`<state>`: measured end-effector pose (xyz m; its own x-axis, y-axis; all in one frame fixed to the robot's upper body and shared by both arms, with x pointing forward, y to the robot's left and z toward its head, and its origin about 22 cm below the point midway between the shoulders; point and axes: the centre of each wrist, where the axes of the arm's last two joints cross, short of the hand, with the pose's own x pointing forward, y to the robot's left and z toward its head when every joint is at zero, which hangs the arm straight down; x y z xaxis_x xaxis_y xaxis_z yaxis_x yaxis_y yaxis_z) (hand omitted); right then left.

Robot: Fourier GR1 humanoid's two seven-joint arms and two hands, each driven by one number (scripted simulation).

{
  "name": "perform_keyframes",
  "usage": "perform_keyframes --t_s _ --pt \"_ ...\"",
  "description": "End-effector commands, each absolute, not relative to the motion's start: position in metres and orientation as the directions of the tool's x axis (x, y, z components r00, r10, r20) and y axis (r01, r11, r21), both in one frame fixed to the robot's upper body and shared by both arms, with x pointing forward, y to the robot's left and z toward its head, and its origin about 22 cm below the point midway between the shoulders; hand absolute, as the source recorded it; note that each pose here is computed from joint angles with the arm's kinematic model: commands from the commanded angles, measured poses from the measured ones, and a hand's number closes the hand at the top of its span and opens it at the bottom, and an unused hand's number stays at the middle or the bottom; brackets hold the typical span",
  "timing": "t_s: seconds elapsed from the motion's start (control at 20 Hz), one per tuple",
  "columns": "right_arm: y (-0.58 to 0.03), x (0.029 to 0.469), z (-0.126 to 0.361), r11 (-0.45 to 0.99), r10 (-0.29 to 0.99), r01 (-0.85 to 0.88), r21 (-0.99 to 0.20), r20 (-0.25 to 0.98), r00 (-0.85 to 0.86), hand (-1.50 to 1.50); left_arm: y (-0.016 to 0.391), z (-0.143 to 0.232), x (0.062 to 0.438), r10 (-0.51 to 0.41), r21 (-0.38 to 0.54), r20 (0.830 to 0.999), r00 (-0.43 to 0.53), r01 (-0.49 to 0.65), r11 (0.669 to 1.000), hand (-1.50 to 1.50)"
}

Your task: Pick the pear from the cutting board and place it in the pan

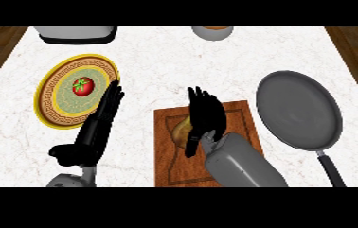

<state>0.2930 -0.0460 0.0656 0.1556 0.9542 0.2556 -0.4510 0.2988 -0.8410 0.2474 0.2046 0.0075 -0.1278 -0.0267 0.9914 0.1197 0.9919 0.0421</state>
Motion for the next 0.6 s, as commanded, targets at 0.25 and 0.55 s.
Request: perform_keyframes --t_s 0.25,0.55 --pt "-0.049 0.3 0.039 0.32 0.945 -0.454 -0.832 0.249 0.21 -1.5 0.209 0.013 0.275 -0.032 0.045 0.992 -0.124 0.102 0.994 0.0" --pt "-0.06 0.301 0.03 0.306 0.948 -0.497 -0.812 0.209 0.242 -1.5 0.192 0.011 0.236 -0.027 0.04 0.992 -0.122 0.105 0.994 0.0"
